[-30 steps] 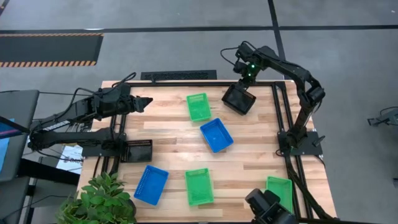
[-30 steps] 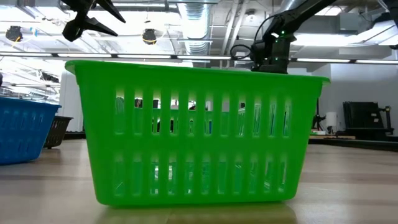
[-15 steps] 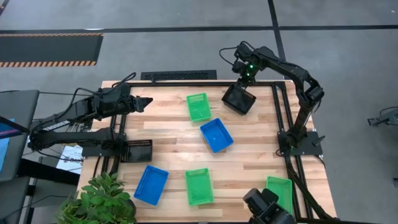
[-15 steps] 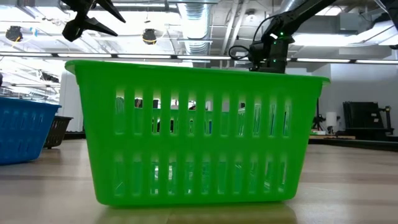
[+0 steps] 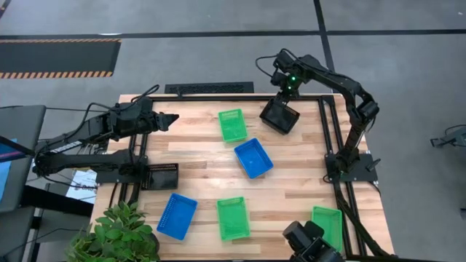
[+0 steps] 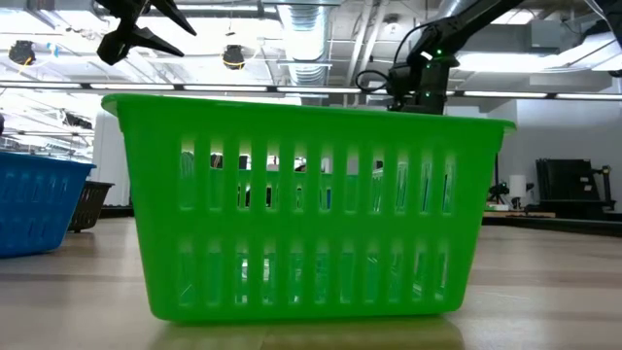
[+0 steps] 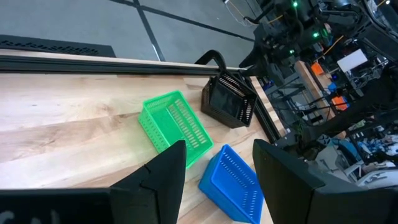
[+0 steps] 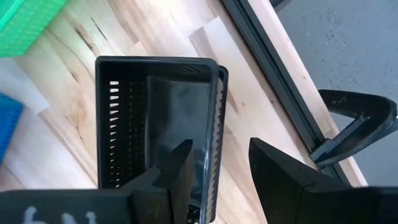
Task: Stack baskets by color
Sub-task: Stack the bottom right black bin on the top black bin
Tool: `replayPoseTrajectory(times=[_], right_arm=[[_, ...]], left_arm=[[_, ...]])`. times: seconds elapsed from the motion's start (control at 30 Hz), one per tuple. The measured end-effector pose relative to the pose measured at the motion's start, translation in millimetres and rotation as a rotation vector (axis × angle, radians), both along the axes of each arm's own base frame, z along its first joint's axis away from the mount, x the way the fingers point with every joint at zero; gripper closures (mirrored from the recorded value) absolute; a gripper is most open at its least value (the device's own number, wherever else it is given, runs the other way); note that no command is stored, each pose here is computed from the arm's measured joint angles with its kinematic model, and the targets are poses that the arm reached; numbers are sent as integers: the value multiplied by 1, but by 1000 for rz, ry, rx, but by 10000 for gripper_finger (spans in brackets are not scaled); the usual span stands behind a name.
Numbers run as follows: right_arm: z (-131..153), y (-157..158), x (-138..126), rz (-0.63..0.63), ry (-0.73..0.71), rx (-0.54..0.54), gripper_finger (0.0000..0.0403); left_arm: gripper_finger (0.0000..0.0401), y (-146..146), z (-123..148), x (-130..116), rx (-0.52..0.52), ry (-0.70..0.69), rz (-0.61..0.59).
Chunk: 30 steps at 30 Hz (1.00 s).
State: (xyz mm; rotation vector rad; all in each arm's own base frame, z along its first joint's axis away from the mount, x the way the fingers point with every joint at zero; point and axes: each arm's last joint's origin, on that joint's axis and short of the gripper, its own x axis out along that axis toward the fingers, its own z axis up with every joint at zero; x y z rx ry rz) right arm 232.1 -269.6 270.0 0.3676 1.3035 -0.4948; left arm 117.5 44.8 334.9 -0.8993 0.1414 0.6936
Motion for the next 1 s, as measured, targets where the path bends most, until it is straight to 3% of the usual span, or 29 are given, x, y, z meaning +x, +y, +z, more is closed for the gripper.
replayPoseTrajectory(times=[1.0], right_arm=[[-15, 6, 5, 5, 88, -16, 226]], left_arm=[[227, 1, 0, -1, 33, 18, 21]])
